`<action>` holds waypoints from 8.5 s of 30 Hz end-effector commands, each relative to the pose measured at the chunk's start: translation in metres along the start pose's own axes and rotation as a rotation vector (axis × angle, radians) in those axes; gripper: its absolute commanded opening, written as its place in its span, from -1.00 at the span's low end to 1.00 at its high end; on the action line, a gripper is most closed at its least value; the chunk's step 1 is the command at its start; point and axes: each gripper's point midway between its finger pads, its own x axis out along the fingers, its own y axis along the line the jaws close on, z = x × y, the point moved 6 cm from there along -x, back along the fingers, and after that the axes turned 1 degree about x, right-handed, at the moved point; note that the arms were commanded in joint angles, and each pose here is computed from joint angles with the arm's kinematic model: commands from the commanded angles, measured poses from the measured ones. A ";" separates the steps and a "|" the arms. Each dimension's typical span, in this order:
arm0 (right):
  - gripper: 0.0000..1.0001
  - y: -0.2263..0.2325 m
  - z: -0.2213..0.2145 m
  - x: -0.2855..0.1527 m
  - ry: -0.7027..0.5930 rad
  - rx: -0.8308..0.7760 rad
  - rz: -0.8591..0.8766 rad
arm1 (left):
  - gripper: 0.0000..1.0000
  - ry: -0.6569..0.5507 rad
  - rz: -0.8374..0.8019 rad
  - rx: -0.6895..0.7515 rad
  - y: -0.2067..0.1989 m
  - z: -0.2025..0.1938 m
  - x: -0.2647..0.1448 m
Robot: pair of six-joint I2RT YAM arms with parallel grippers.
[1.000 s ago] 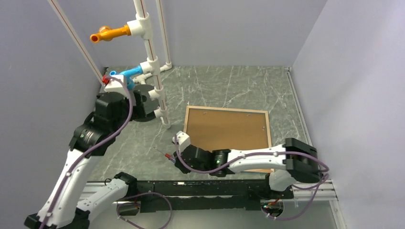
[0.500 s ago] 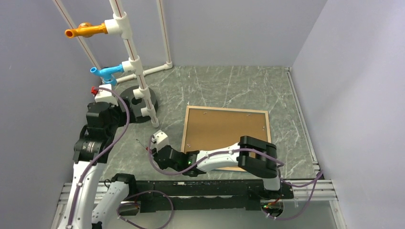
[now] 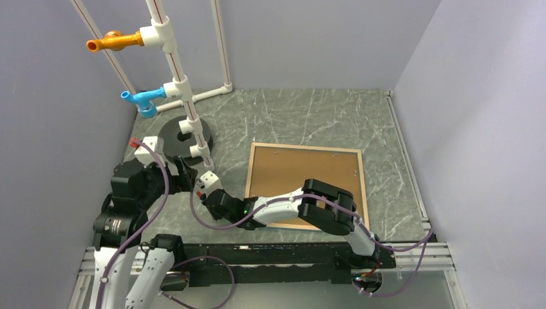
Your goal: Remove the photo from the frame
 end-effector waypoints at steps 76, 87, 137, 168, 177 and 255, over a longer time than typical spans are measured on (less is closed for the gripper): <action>-0.31 -0.047 -0.067 -0.135 0.337 -0.534 -0.031 | 0.68 0.288 -0.387 -0.440 -0.031 -0.140 0.006; -1.00 -0.050 -0.050 -0.145 0.186 -0.494 0.008 | 0.58 0.338 -0.494 -0.600 -0.038 -0.162 0.038; 0.87 -0.091 0.012 -0.233 0.193 -0.302 -0.311 | -1.00 0.158 -0.428 -0.605 -0.110 -0.083 0.065; -0.28 -0.116 0.010 -0.206 -0.023 -0.358 -0.798 | -1.00 0.143 -0.365 -0.606 -0.109 -0.042 0.037; -1.00 -0.131 0.030 -0.225 -0.041 -0.343 -0.849 | -0.63 0.157 -0.377 -0.611 -0.109 -0.047 0.036; -1.00 -0.328 0.175 -0.252 -0.197 0.837 0.158 | 0.96 -0.083 -0.337 -0.457 -0.051 -0.002 -0.073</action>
